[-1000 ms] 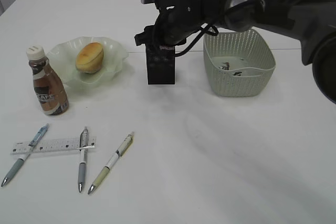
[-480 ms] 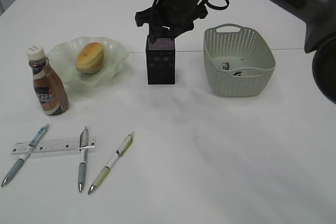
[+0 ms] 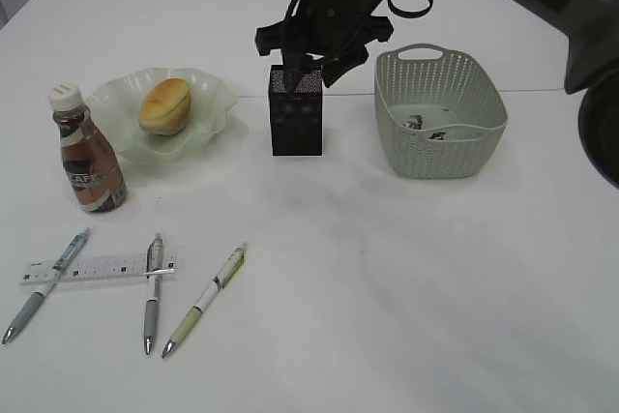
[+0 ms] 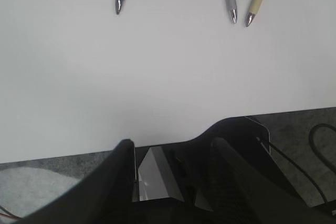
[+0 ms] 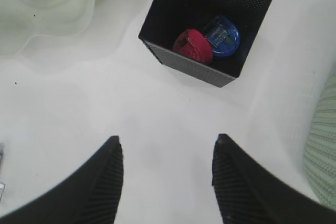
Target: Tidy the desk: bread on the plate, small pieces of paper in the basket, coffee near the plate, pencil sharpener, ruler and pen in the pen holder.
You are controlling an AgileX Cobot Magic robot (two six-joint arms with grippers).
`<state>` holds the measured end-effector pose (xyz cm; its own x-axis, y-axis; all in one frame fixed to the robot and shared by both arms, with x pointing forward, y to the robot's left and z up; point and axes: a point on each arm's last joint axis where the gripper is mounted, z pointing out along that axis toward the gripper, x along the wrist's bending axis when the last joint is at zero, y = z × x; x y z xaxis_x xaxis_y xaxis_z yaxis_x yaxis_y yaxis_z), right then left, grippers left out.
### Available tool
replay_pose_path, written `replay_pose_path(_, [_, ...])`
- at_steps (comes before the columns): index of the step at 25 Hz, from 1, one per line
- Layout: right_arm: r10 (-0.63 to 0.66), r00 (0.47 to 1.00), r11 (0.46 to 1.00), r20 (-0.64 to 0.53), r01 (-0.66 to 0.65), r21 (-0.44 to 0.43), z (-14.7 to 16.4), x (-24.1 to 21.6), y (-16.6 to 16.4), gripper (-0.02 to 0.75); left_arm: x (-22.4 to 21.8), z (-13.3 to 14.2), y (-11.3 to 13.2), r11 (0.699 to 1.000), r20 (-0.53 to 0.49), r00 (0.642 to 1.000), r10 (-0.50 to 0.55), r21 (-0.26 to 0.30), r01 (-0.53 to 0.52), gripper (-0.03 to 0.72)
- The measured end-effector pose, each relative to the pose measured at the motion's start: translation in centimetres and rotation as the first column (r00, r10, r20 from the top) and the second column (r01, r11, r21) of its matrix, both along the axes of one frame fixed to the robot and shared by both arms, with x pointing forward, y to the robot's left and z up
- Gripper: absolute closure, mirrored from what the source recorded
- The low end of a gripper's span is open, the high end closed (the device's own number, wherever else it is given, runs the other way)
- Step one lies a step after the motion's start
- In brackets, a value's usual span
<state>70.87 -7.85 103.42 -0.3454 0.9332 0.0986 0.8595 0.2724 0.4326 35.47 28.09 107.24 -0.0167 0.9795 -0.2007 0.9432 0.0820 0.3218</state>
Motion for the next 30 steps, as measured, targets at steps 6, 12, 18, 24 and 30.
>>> replay_pose_path(6, [-0.001,1.000,1.000,0.024,0.001,-0.002,2.2,-1.0,-0.5,0.309,0.0,0.0,0.0,1.000,0.000,1.000,0.000,0.006,0.000,0.346])
replay_pose_path(12, [-0.002,1.000,1.000,0.015,0.002,-0.008,4.5,-3.1,-1.5,0.309,0.0,0.0,0.3,0.999,0.002,1.000,-0.001,0.036,0.001,0.346])
replay_pose_path(18, [-0.002,1.000,1.000,0.009,0.002,-0.011,6.7,-5.7,-2.7,0.309,0.0,-0.1,0.5,0.998,0.003,1.000,-0.001,0.057,0.001,0.346])
replay_pose_path(24, [0.045,0.998,0.999,0.050,-0.044,-0.019,9.9,-8.8,-4.1,0.309,0.0,-0.1,0.6,0.997,0.002,1.000,-0.001,0.075,0.001,0.346])
replay_pose_path(30, [0.099,0.993,0.994,0.064,-0.096,-0.050,12.0,-13.4,-6.3,0.309,0.0,-0.1,0.7,0.997,0.002,1.000,-0.001,0.079,0.001,0.346])
